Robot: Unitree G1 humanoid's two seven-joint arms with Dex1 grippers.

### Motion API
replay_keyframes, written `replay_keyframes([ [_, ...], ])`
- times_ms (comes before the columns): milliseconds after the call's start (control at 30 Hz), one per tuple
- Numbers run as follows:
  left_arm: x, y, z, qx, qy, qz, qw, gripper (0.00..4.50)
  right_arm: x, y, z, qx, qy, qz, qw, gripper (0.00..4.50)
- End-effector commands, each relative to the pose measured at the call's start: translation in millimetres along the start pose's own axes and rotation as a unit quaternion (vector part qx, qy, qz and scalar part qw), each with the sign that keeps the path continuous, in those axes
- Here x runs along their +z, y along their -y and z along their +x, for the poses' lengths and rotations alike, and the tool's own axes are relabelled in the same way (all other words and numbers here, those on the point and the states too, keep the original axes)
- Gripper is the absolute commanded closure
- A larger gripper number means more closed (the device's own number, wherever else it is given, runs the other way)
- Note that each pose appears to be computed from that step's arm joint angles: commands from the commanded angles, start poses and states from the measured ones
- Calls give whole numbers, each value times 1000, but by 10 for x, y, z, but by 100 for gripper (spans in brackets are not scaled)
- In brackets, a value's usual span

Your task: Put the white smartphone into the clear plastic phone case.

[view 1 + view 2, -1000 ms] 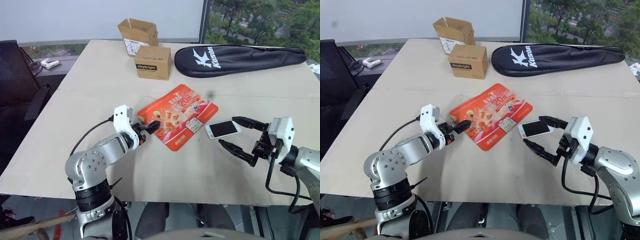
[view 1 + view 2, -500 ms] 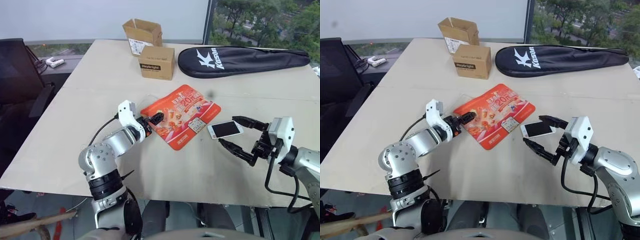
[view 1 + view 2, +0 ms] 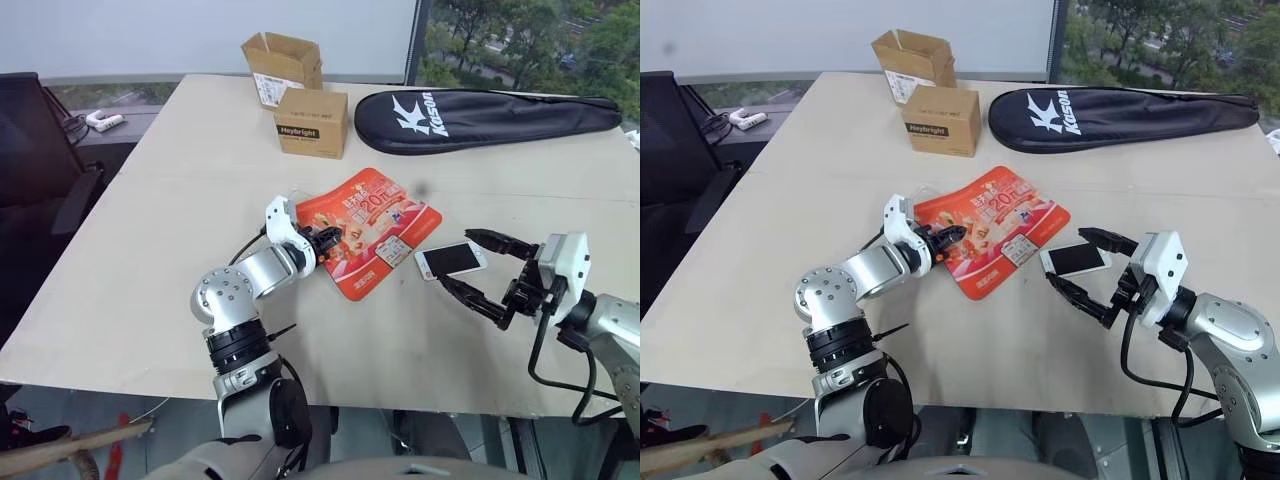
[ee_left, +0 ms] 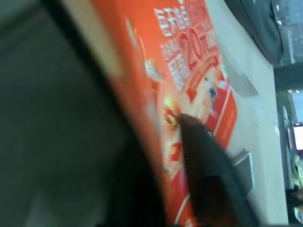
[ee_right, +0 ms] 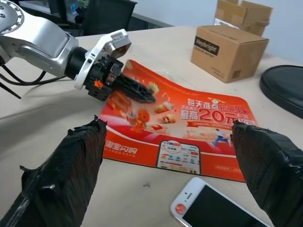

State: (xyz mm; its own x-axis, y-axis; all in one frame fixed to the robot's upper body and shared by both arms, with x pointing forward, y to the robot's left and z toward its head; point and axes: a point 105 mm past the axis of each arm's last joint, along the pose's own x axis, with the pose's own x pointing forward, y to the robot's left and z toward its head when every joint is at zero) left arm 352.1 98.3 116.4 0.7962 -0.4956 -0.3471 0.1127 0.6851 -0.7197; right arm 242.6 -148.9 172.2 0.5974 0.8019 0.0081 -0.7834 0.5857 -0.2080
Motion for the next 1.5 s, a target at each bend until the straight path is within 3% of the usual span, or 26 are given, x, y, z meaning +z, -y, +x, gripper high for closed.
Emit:
replay_keyframes([
  [33,26,174,13,-33,1,14,999,448,109,-5,9,0,17,-19,1000,0],
  [200,205,405,7,-78,33,56,995,448,128,30,31,-7,26,-14,1000,0],
  [433,779,931,-71,-154,150,188,958,448,166,89,71,-14,38,-13,999,0],
  [600,1574,1194,-223,-139,289,278,905,448,182,120,99,-16,44,-16,999,0],
  [833,2323,1360,-502,-53,414,407,813,448,194,148,135,-17,51,-19,998,0],
  [967,2699,1158,-698,32,462,405,788,448,238,166,159,-20,62,-22,998,0],
  [1167,3057,507,-1020,191,486,388,759,448,327,185,205,-28,86,-17,996,0],
  [1500,3096,-106,-1232,294,484,367,738,448,541,234,207,-41,148,-6,988,0],
])
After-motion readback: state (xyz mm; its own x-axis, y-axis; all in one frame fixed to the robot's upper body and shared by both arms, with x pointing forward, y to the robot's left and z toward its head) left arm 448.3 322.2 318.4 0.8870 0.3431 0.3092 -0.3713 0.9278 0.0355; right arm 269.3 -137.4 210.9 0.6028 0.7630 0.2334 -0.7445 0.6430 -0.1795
